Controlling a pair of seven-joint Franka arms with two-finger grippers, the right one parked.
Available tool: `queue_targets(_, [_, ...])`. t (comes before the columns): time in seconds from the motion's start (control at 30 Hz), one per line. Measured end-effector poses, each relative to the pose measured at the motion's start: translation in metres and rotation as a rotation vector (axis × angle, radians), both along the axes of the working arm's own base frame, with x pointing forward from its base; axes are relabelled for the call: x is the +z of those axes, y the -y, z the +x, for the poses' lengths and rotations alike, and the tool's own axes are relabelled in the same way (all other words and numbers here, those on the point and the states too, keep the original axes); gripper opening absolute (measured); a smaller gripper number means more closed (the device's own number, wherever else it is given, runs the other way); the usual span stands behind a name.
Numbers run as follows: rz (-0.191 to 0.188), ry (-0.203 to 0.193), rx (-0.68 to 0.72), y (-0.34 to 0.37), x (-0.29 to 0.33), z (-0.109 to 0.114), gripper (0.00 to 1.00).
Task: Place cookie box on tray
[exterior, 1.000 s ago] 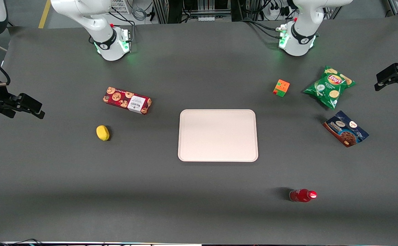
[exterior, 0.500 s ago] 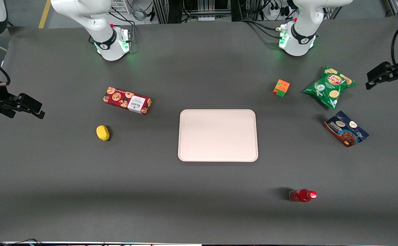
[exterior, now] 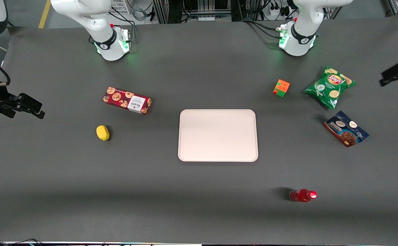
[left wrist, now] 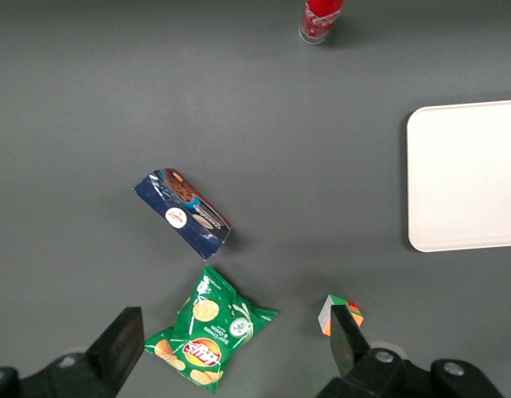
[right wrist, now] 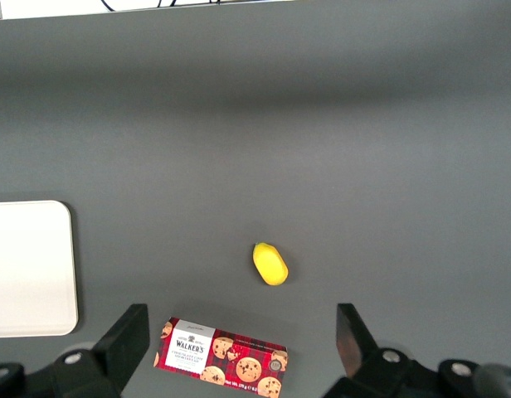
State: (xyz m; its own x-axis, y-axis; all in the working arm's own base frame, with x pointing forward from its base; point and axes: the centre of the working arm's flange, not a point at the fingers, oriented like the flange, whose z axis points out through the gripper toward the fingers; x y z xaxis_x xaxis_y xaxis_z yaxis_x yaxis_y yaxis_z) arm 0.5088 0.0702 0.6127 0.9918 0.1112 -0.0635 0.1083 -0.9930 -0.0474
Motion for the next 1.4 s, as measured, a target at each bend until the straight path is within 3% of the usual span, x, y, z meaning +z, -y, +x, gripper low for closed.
queue_targets(0.13, [0.007,-0.033,0.117,-0.033,-0.021,0.002,1.00])
queue_targets(0.3, [0.029,-0.048,0.246,-0.046,-0.076,0.026,1.00])
queue_targets(0.47, [0.054,-0.068,0.304,-0.044,-0.156,0.050,1.00])
queue_targets(0.63, [0.071,-0.076,0.338,-0.053,-0.227,0.056,1.00])
queue_targets(0.93, [0.074,-0.038,0.376,-0.075,-0.297,0.031,1.00])
queue_targets(1.13, [0.029,0.010,0.418,-0.073,-0.314,0.023,1.00])
queue_targets(1.4, [0.013,0.051,0.437,-0.071,-0.331,0.014,1.00])
